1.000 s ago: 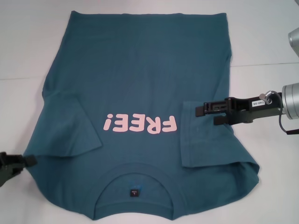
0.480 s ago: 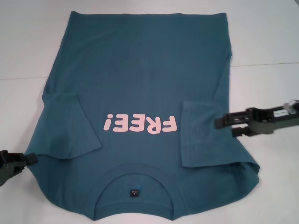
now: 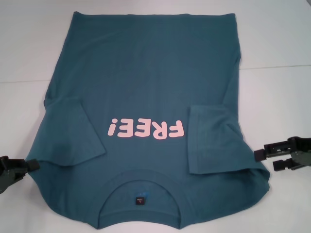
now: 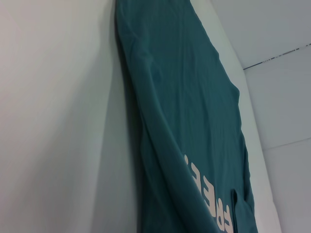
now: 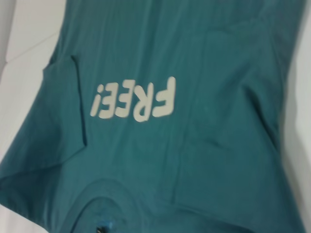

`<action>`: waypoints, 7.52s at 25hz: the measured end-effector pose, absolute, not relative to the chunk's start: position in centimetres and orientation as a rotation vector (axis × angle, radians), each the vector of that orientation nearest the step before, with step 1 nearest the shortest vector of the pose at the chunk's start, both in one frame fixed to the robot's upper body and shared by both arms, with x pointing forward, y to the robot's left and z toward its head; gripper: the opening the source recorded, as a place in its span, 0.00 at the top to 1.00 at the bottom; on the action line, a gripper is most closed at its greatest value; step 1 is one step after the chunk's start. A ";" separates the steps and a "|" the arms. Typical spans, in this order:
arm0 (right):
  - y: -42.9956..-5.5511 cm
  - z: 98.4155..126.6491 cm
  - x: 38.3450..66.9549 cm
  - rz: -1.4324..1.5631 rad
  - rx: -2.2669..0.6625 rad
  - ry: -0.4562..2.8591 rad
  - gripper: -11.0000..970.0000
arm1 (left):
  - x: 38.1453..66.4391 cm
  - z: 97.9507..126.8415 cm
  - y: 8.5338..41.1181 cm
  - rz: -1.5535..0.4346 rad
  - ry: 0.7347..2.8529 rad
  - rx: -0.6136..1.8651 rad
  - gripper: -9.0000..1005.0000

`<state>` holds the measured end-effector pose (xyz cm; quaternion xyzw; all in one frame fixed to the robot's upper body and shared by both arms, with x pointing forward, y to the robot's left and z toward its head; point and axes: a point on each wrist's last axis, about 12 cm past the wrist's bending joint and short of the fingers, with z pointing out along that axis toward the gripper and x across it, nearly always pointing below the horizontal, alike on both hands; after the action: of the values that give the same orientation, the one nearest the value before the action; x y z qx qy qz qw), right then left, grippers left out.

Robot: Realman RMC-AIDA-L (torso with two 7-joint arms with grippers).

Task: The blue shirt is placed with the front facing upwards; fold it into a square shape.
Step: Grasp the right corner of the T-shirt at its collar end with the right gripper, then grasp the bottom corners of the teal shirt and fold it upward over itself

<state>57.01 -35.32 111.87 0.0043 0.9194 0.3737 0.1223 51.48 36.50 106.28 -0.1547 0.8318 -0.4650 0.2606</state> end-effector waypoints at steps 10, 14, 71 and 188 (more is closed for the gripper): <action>-35.2 110.8 56.5 1.027 0.000 2.762 0.03 | 51.5 106.2 36.5 -1.257 2.250 -0.426 0.98; -34.8 110.6 56.7 1.020 -0.005 2.760 0.03 | 51.5 106.2 36.5 -1.258 2.249 -0.429 0.98; -32.8 109.7 57.5 0.910 -0.052 2.851 0.97 | 51.2 106.2 36.6 -1.264 2.234 -0.444 0.98; -24.8 116.3 72.2 0.129 -0.249 2.215 0.99 | 70.6 113.4 22.7 -0.251 2.159 0.094 0.92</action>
<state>72.17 -24.75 116.26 -0.1003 0.8914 0.0518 0.4390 70.55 22.69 113.44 0.0382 0.8789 -0.1024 0.4643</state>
